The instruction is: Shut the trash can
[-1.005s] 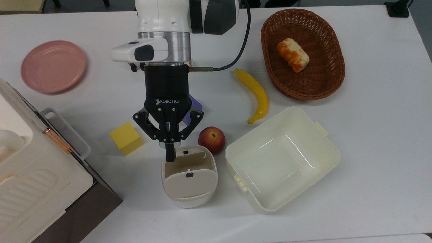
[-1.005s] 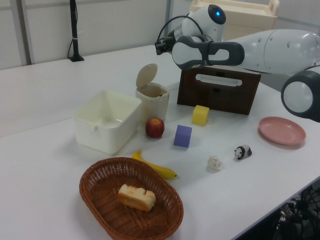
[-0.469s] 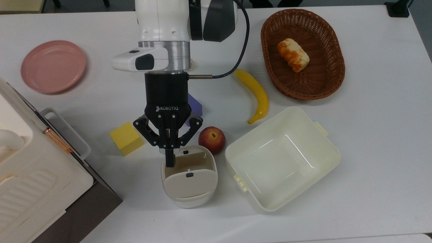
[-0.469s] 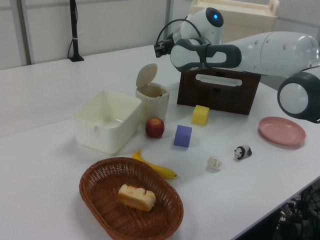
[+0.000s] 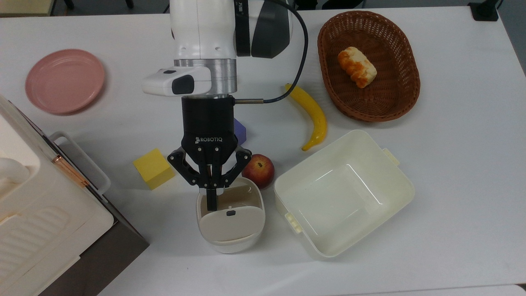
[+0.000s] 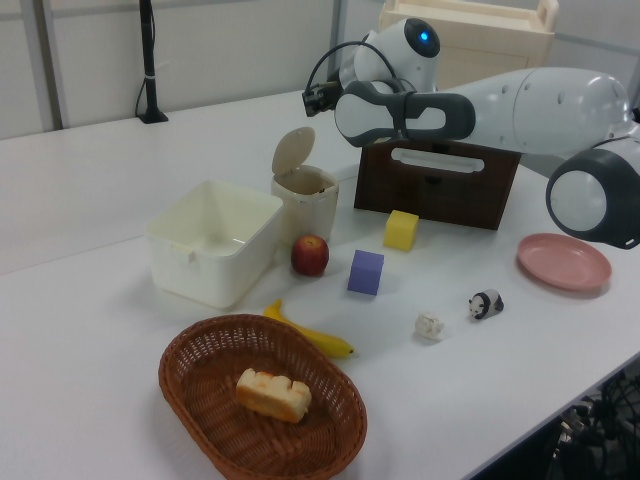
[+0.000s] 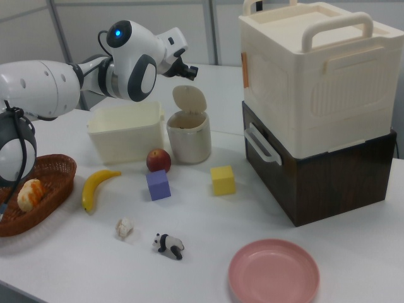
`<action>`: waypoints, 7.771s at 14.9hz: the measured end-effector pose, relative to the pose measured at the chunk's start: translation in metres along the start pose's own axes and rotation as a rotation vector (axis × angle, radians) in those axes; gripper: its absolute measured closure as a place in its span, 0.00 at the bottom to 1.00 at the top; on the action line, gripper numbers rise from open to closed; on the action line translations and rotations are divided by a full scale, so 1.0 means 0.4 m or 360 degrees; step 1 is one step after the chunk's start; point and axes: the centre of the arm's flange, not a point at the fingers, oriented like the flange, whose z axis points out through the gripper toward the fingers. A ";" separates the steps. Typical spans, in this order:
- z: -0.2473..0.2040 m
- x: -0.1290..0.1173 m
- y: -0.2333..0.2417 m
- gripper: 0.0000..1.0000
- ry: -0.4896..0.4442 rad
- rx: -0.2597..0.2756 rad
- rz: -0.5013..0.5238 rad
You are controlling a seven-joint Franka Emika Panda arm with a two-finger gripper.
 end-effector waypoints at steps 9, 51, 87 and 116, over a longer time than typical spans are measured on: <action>0.042 -0.027 -0.002 0.99 -0.0030 -0.0017 -0.0045; 0.087 -0.096 -0.047 0.99 -0.0119 -0.0028 -0.0201; 0.043 -0.268 -0.038 0.99 -0.0368 -0.0010 -0.0326; -0.425 -0.143 -0.049 0.93 -0.1142 0.0042 -0.0226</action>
